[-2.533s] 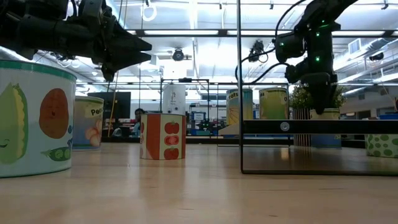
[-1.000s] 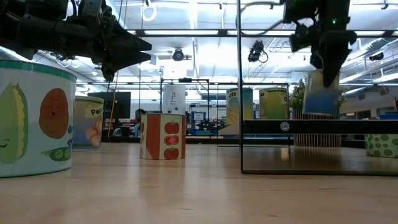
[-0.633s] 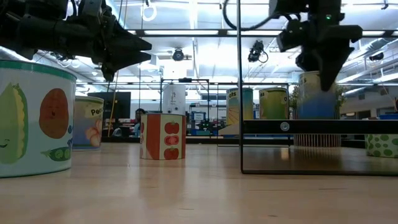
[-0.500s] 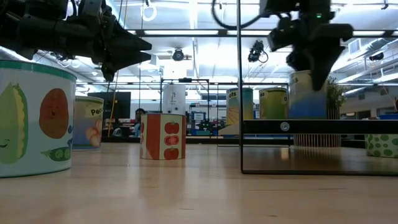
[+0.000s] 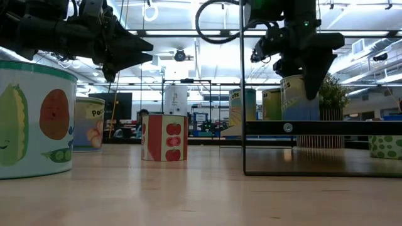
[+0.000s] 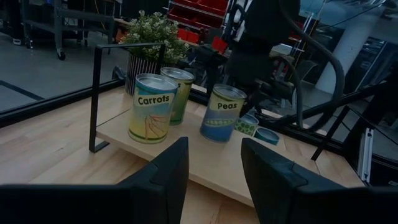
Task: Pick and place cans onto a shelf
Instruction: Put the large canned peas on the shelf
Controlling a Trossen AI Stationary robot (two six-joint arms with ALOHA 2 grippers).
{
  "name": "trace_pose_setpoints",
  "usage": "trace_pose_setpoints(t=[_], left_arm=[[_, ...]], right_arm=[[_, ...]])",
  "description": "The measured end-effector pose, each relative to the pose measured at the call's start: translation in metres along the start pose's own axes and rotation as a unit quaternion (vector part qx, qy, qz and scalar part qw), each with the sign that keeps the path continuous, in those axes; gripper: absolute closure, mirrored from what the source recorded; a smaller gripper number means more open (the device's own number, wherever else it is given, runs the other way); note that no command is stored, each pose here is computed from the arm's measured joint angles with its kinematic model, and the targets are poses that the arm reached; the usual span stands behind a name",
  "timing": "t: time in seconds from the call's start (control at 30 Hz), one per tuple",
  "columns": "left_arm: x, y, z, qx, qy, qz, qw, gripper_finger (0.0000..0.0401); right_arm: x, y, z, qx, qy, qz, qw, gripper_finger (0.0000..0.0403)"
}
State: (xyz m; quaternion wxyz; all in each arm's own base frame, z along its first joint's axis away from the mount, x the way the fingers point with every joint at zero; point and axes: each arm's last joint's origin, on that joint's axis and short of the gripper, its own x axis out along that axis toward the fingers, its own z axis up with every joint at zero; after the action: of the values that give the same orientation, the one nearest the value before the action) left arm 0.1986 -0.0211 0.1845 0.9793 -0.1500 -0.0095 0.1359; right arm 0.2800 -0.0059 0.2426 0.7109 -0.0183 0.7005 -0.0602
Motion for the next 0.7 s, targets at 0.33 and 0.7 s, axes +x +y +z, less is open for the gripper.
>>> trace_pose_setpoints(t=[0.33, 0.7], left_arm=[[0.000, 0.000, 0.000, 0.000, 0.000, 0.000, 1.000, 0.0248], [0.000, 0.000, 0.000, 0.000, 0.000, 0.000, 1.000, 0.0248]], right_arm=[[-0.017, -0.004, -0.012, 0.029, -0.022, -0.024, 0.999, 0.0021], [-0.039, 0.000, -0.018, 0.032, -0.057, -0.085, 0.994, 0.0021]])
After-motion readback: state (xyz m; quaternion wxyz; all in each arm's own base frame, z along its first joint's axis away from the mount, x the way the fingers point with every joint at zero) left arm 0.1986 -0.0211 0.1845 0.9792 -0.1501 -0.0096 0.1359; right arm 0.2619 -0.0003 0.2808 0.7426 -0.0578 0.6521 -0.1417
